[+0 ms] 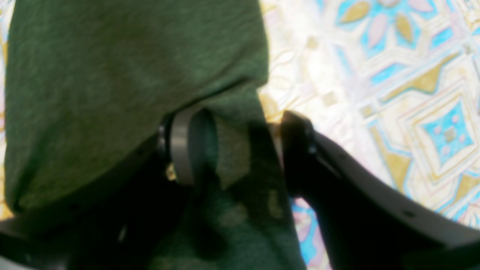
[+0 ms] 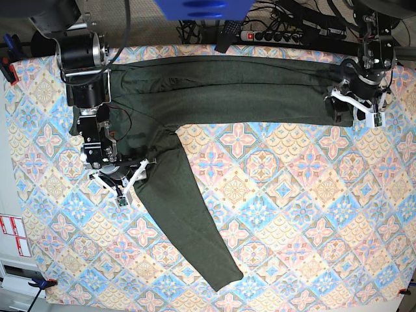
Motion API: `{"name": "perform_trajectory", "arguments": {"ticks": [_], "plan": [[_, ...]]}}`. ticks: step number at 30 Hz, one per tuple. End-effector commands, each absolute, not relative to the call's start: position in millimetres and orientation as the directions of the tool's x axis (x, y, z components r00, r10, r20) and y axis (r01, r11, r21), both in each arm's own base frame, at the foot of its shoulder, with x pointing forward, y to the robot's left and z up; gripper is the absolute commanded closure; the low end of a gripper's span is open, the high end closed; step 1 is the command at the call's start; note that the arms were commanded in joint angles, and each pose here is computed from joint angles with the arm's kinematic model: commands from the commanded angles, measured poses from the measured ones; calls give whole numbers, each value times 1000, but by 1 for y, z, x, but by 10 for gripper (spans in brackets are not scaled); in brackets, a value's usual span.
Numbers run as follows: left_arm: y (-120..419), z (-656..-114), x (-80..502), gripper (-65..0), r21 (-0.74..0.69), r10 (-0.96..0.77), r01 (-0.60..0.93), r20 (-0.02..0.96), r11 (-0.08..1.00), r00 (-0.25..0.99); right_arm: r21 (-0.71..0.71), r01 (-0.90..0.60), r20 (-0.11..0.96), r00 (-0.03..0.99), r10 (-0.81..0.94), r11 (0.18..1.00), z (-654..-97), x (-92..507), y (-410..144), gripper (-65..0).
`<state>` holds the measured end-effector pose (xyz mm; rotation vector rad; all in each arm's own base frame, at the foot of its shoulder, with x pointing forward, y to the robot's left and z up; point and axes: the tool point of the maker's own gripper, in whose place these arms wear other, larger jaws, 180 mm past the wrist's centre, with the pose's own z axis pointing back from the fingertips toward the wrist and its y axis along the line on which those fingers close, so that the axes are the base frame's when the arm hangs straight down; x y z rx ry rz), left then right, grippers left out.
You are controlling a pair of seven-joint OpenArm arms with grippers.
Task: Fold the T-shirt properly
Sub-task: 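Move the right gripper to the sleeve and grasp it near the shoulder, then lay the sleeve with the right gripper across the folded strip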
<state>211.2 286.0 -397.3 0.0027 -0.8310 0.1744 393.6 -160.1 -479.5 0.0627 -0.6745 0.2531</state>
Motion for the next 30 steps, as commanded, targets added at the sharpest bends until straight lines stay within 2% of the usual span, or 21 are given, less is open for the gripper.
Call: {"name": "perform_trajectory", "arguments": {"ticks": [1, 3, 4, 8, 11, 16, 25, 30], "plan": [[289, -387, 217, -430, -53, 134, -144, 761, 988, 635, -39, -244, 623, 752, 214, 969, -475, 399, -166, -307], [289, -387, 217, -430, -53, 134, -144, 761, 988, 635, -39, -244, 620, 754, 215, 969, -475, 398, -165, -268], [289, -387, 217, -430, -53, 134, -144, 760, 988, 636, -37, -244, 620, 755, 214, 969, -476, 397, -165, -229], [289, -387, 217, -430, -53, 134, -144, 760, 988, 636, -35, -240, 626, 752, 208, 970, -474, 398, -165, 0], [290, -387, 217, -429, -53, 134, -145, 760, 988, 636, -50, -250, 684, 697, 216, 967, -450, 409, -160, -7], [290, -389, 216, -429, -53, 136, -147, 757, 988, 639, -80, -295, 745, 617, 253, 952, -426, 382, -144, 0], [290, -388, 217, -429, -52, 134, -146, 758, 988, 638, -119, -356, 787, 535, 307, 927, -377, 322, -118, 0], [290, -389, 216, -429, -53, 134, -145, 757, 988, 639, -128, -340, 780, 545, 306, 932, -360, 279, -124, 0]]}}
